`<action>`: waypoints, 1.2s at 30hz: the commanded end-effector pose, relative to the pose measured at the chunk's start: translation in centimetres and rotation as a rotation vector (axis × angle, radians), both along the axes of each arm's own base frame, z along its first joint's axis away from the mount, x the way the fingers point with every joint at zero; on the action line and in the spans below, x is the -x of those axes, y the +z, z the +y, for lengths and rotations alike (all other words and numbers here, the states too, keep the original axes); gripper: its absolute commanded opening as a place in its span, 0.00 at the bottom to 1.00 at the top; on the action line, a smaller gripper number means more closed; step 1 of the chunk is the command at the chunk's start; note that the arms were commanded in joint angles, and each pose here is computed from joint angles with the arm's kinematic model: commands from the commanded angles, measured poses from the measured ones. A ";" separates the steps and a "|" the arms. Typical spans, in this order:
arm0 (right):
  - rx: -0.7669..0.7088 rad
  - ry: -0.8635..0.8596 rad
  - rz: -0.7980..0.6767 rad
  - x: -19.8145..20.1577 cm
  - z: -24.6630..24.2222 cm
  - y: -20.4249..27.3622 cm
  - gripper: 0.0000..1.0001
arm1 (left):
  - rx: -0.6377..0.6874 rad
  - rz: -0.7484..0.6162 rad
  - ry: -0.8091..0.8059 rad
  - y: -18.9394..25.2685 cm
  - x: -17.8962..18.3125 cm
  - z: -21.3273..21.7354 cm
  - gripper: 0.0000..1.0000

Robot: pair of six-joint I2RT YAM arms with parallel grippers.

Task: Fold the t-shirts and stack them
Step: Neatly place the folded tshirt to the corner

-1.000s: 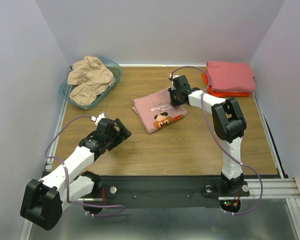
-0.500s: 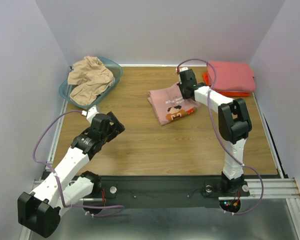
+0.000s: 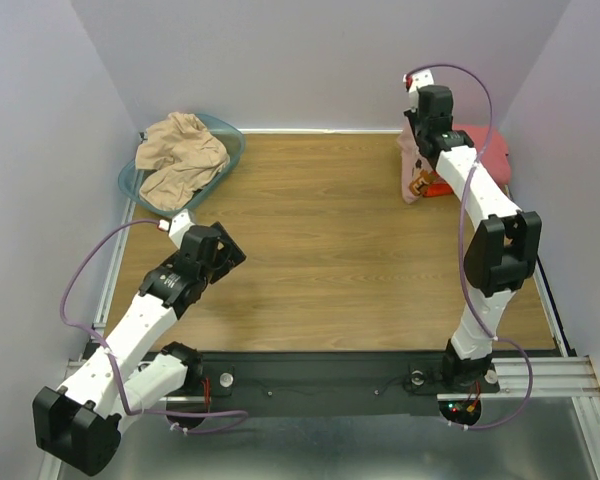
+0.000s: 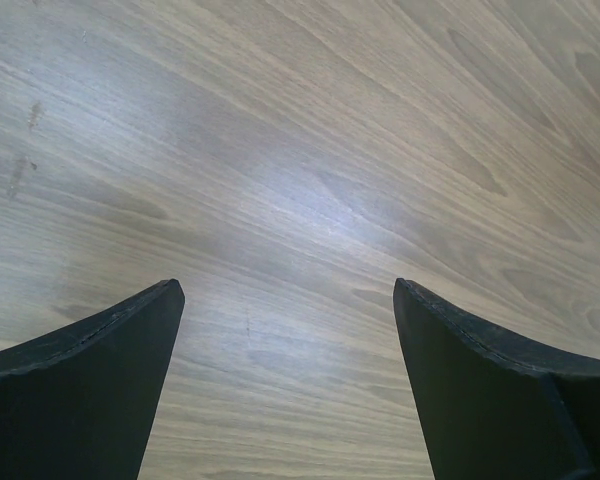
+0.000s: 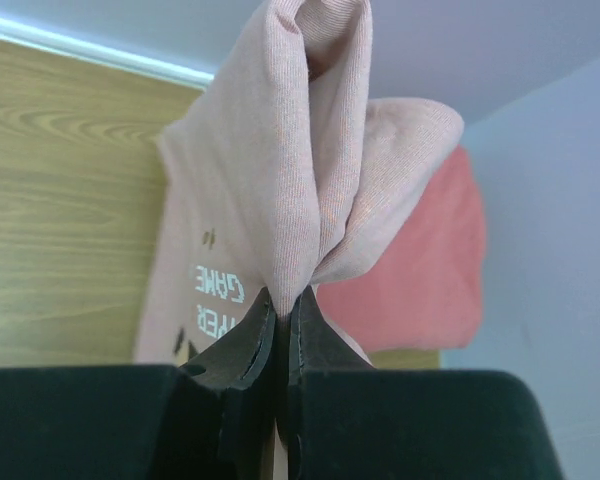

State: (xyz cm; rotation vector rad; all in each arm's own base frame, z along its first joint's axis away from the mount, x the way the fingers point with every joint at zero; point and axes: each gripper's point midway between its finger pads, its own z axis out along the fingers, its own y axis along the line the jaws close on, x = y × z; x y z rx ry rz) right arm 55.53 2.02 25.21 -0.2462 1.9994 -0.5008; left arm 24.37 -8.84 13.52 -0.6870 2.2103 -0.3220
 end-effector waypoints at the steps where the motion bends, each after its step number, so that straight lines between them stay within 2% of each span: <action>1: 0.080 -0.001 -0.137 -1.0 -1.4 6.9 0.00 | -0.022 -0.045 0.026 1.8 -0.6 0.6 0.98; 6: 0.128 -0.066 -0.159 -2.2 -5.0 8.3 0.00 | -0.049 -0.035 0.037 2.1 -0.5 1.1 0.98; 16: 0.100 -0.057 -0.205 -3.1 -7.0 10.0 0.00 | -0.046 -0.039 0.029 2.2 -1.1 0.8 0.98; 22: 0.064 -0.122 -0.185 -4.8 -9.9 7.4 0.00 | -0.061 -0.017 0.028 1.6 -1.3 0.8 0.98; 23: 0.058 -0.163 -0.183 -5.0 -12.2 6.8 0.00 | -0.065 -0.013 0.028 1.5 -1.3 0.8 0.98; 27: 0.020 -0.222 -0.185 -5.8 -15.7 5.4 0.00 | -0.073 -0.007 0.034 1.4 -1.4 0.9 0.98; 31: 0.043 -0.351 -0.172 -6.5 -20.7 3.1 0.00 | -0.080 0.002 0.039 1.4 -1.6 0.9 0.98; 35: -0.001 -0.401 -0.158 -6.6 -23.3 0.6 0.01 | -0.083 0.003 0.045 1.6 -1.9 0.9 0.98; 36: -0.004 -0.397 -0.143 -6.6 -23.4 -0.2 0.07 | -0.082 0.004 0.045 1.6 -2.0 0.9 0.98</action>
